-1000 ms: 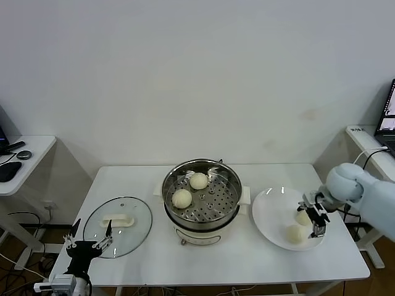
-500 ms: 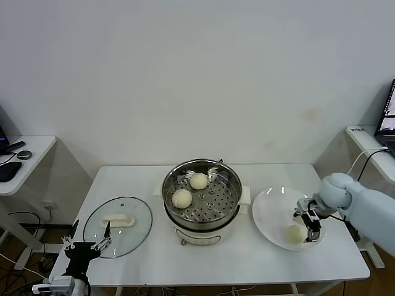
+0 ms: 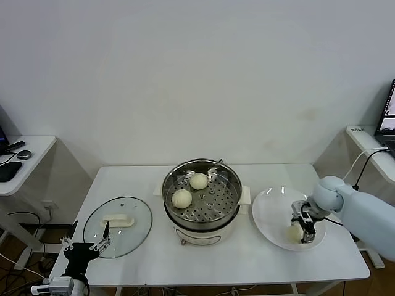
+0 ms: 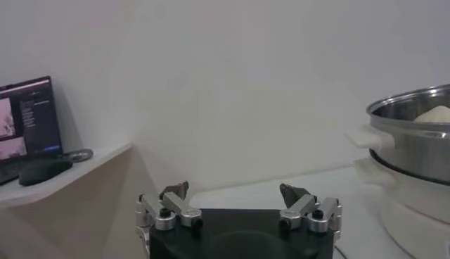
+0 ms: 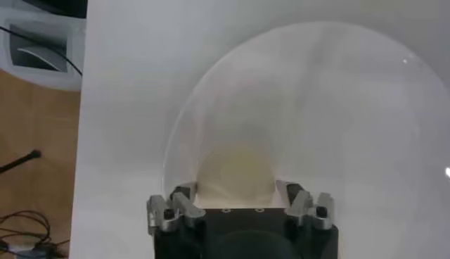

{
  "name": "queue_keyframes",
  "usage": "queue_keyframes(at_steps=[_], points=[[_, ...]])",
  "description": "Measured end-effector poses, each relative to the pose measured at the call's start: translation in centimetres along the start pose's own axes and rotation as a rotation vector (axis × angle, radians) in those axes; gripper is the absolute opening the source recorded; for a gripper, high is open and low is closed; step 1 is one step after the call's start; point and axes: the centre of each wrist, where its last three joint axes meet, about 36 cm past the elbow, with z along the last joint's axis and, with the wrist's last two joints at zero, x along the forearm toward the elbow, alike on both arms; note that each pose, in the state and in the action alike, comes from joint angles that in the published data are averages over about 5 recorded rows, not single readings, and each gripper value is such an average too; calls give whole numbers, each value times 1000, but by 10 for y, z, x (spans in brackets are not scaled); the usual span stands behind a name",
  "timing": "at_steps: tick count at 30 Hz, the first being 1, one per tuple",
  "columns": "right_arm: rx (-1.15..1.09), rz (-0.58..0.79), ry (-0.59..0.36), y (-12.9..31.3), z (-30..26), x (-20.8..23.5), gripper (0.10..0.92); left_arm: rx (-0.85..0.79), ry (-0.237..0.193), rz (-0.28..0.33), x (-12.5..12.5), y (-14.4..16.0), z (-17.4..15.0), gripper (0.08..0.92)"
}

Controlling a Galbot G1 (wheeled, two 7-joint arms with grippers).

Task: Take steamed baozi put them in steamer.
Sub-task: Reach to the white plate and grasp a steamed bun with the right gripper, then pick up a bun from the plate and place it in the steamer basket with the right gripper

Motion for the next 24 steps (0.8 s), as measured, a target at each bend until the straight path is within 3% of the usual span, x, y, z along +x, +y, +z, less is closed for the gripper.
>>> queue_keyframes(at_steps=[4, 7, 14, 24], points=[[-2, 7, -4, -2, -2, 3, 503, -1, -7, -1, -1, 1, -2, 823], [-2, 11, -9, -4, -2, 8, 473, -1, -10, -1, -1, 1, -3, 823], [15, 34, -33, -17, -3, 46, 482, 1, -17, 3, -1, 0, -6, 823], [118, 163, -122, -66, -29, 162, 484, 6, -32, 5, -5, 3, -10, 823]])
